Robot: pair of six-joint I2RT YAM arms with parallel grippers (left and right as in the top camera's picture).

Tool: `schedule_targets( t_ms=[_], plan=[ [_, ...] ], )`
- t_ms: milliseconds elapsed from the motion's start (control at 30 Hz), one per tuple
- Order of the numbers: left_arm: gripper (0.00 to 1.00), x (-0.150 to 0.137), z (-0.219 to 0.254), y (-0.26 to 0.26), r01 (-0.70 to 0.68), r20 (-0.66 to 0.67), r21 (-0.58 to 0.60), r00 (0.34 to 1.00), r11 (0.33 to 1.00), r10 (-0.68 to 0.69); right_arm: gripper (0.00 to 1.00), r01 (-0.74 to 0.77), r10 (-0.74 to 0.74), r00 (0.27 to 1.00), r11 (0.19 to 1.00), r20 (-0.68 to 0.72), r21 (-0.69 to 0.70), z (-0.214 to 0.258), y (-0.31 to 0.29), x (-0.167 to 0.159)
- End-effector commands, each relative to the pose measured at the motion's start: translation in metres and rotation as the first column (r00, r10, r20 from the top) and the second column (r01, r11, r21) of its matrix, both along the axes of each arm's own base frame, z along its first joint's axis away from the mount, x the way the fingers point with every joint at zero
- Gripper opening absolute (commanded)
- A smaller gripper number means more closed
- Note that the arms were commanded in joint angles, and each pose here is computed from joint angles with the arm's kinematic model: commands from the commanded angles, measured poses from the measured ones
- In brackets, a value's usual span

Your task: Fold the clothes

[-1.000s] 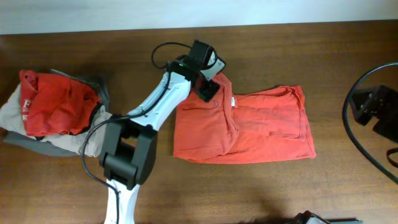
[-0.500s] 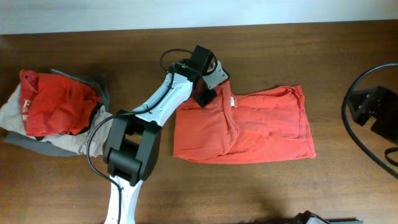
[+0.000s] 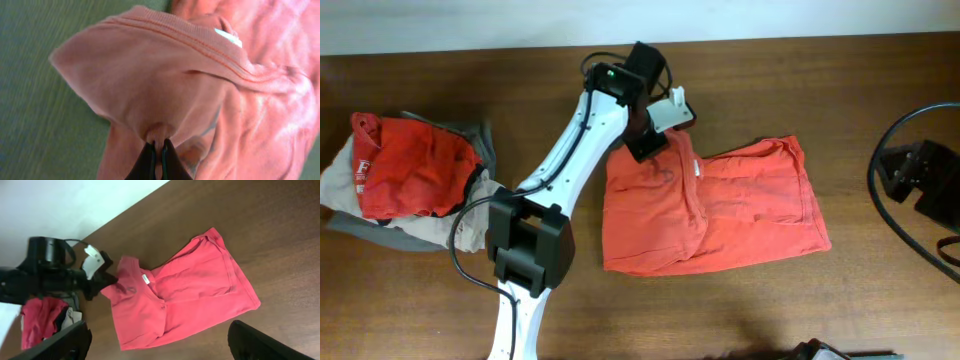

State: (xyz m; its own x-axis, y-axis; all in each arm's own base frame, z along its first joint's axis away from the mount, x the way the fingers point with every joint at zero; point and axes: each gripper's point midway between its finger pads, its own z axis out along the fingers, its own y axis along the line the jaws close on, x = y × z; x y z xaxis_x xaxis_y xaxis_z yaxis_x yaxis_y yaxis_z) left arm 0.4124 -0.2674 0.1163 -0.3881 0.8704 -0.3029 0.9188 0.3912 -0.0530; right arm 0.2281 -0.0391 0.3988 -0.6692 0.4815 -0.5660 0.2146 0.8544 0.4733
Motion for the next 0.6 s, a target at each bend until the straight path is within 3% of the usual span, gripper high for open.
schedule_targets(
  t_ms=[0,333,500,533,567],
  plan=[
    [0.00,-0.018,0.003,-0.012,0.121,-0.052,-0.080,0.991,0.989,-0.126,0.92,-0.009,0.008,1.000,1.000,-0.005,-0.015,-0.002,0.000,-0.002],
    [0.03,-0.048,-0.023,-0.005,0.226,-0.194,-0.074,0.952,0.971,-0.236,0.92,-0.009,0.009,1.000,1.000,-0.005,-0.015,-0.002,0.000,-0.002],
    [0.25,-0.040,-0.050,-0.004,0.220,-0.212,-0.043,0.951,0.975,-0.224,0.92,-0.009,0.008,1.000,1.000,-0.005,-0.015,-0.002,0.000,-0.002],
    [0.33,-0.036,-0.053,-0.005,0.206,-0.204,-0.040,0.956,0.978,-0.210,0.92,-0.009,0.009,1.000,1.000,-0.005,-0.015,-0.002,0.000,-0.002],
    [0.50,-0.031,-0.055,-0.007,0.179,-0.193,-0.037,0.964,0.983,-0.183,0.92,-0.009,0.009,1.000,1.000,-0.005,-0.015,-0.002,0.000,-0.002]
  ],
)
